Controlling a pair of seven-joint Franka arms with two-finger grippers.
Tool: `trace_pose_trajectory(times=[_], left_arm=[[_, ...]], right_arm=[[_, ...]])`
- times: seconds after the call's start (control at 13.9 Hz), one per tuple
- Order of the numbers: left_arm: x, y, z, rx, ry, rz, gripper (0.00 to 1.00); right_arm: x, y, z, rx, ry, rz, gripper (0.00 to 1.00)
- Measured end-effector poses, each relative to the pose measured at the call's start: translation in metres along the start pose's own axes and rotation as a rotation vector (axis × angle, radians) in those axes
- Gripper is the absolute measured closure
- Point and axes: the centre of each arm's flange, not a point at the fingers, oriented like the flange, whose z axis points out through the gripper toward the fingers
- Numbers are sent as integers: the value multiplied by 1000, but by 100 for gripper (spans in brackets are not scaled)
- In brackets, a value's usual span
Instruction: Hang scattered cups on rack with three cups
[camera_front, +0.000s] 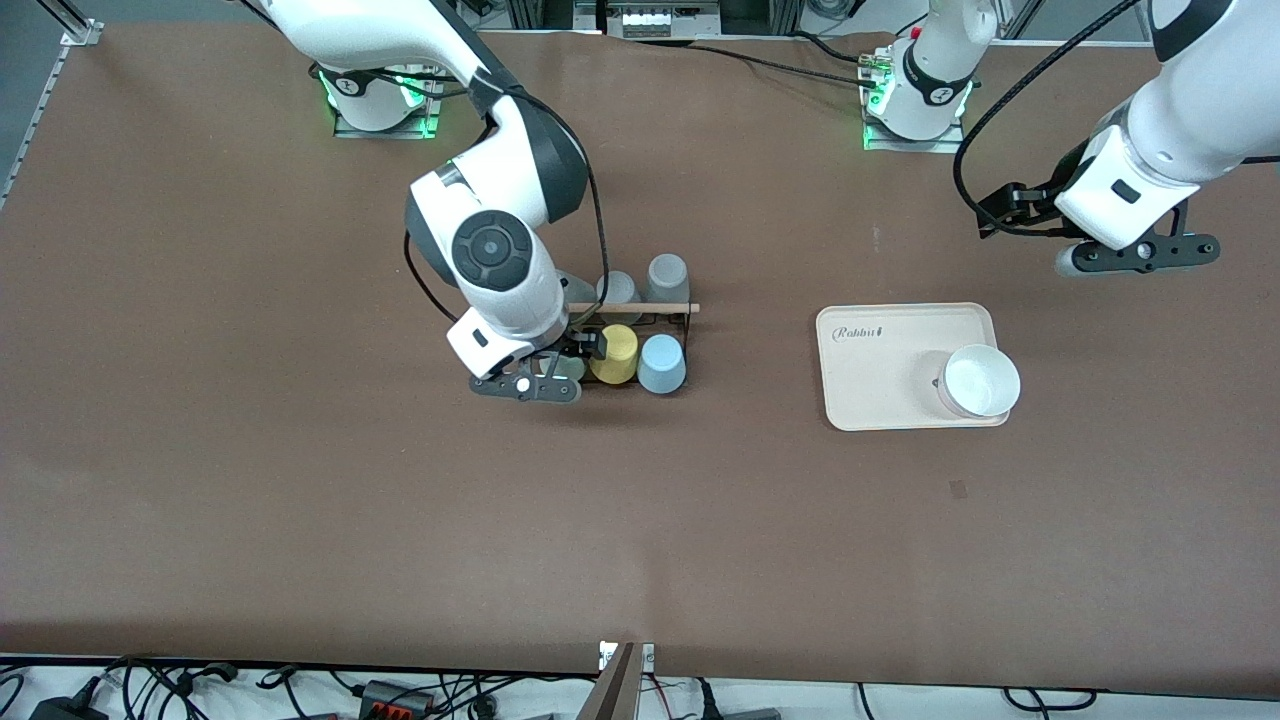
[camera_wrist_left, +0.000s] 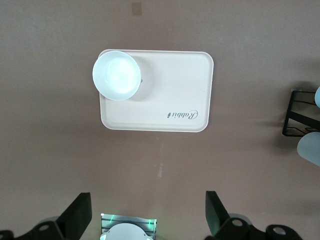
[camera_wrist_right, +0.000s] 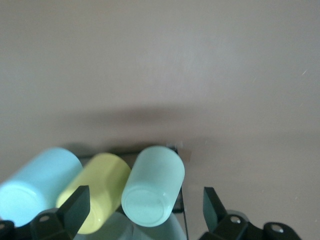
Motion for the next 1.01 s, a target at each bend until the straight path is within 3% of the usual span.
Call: trace_pose_trajectory(times=[0.29,0.43,0.79,1.01], left_arm=[[-2,6,-7,-2,16,15,0],[-2,5,-7,-2,15,14,0],[0,4,-6,-3,12,39,0],[1,3,-5,-3,11,42,0]], right_arm=[[58,97,-82,11,40,123,0],[74,159,-119,7,39,123,0],[62,247,-181,-88,23,31,0],[48,304,-195,-109,5,-13,0]])
